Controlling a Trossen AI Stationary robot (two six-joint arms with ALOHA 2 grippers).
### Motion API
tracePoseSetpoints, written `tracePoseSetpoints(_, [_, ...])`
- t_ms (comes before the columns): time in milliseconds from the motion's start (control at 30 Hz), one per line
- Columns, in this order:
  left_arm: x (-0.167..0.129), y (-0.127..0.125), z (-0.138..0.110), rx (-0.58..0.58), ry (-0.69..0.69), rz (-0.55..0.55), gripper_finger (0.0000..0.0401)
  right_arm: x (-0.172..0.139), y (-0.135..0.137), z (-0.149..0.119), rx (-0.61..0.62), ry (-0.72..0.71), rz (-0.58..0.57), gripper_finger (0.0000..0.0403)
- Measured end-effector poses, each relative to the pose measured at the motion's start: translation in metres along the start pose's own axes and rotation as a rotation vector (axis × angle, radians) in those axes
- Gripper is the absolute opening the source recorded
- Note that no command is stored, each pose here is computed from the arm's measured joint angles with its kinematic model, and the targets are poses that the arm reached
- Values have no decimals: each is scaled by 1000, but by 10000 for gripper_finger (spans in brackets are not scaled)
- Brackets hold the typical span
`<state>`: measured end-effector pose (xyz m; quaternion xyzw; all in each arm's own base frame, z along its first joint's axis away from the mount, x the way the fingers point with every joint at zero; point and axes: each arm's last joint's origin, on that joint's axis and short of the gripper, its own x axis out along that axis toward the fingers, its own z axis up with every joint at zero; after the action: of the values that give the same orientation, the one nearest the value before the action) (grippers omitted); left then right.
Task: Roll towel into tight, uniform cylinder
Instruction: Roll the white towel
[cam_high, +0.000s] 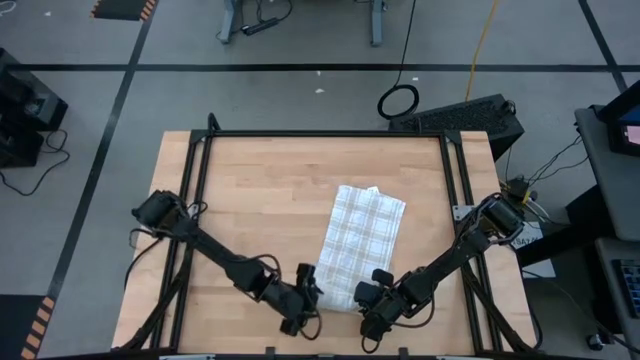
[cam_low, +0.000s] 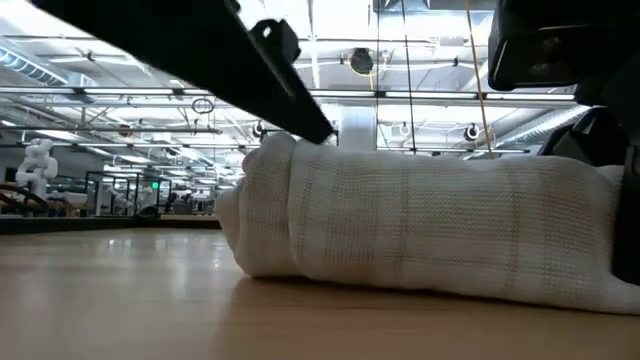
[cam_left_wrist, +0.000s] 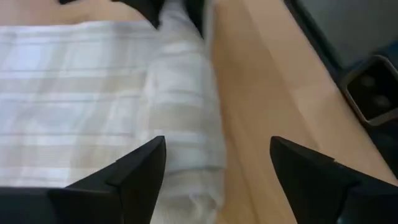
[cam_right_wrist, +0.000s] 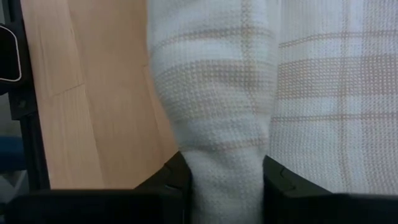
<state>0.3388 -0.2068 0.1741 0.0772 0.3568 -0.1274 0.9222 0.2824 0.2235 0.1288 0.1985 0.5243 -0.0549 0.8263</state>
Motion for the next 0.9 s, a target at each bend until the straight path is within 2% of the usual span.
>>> tracePoseSetpoints(133, [1, -2, 6, -9, -63, 19, 295, 0, -1, 1, 5, 3, 1, 90])
tracePoseSetpoints(233, [5, -3, 4, 34, -75, 42, 295, 1, -2, 4, 11, 4, 1, 90])
tracePoseSetpoints(700, [35, 9, -15, 61, 5, 112, 295, 2, -6, 10, 30, -2, 2, 90])
tracePoseSetpoints(900, [43, 18, -21, 26, 39, 107, 295, 2, -6, 11, 28, -4, 1, 90])
